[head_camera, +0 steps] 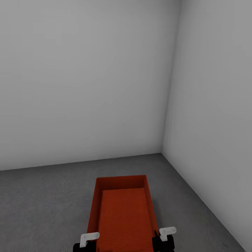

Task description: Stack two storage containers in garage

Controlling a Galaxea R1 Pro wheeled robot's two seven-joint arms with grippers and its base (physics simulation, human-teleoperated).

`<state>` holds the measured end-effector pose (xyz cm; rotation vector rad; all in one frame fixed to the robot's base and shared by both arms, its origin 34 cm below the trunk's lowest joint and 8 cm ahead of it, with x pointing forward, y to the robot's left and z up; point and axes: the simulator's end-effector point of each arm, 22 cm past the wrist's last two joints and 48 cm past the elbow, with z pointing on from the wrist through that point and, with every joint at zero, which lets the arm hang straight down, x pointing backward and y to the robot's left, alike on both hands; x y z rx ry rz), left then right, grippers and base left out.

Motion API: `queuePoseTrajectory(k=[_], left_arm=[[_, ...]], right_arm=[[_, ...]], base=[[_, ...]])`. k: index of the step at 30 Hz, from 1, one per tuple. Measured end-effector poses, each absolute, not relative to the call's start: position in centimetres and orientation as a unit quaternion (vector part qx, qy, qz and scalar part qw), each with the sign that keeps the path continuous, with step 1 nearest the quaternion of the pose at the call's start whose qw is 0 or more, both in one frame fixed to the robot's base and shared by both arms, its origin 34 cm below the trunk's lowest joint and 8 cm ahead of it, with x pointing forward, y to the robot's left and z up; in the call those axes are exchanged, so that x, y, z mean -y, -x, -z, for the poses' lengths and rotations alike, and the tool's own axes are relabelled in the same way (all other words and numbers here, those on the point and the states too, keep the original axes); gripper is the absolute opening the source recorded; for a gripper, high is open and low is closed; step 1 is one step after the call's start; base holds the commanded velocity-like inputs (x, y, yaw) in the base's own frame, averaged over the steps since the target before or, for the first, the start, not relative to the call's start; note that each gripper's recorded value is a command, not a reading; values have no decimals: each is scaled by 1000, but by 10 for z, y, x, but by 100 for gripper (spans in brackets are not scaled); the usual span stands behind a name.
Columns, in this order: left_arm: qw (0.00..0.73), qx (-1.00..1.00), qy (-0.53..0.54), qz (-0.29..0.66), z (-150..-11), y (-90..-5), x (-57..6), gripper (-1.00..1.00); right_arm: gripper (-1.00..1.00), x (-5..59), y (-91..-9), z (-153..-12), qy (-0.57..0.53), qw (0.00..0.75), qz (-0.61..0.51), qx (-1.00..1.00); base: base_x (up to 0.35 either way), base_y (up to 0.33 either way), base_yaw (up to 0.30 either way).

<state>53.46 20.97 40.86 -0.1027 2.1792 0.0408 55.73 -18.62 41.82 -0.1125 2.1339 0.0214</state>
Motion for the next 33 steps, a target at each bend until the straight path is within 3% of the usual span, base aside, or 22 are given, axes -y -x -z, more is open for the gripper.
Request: queuePoseTrajectory(k=[33], left_arm=[[473, -880, 41, -17, -378, -529, -210, -100]], right_arm=[[-100, 186, -551, -387, 45, 492, -9, -869]], base=[[0, 0, 0]])
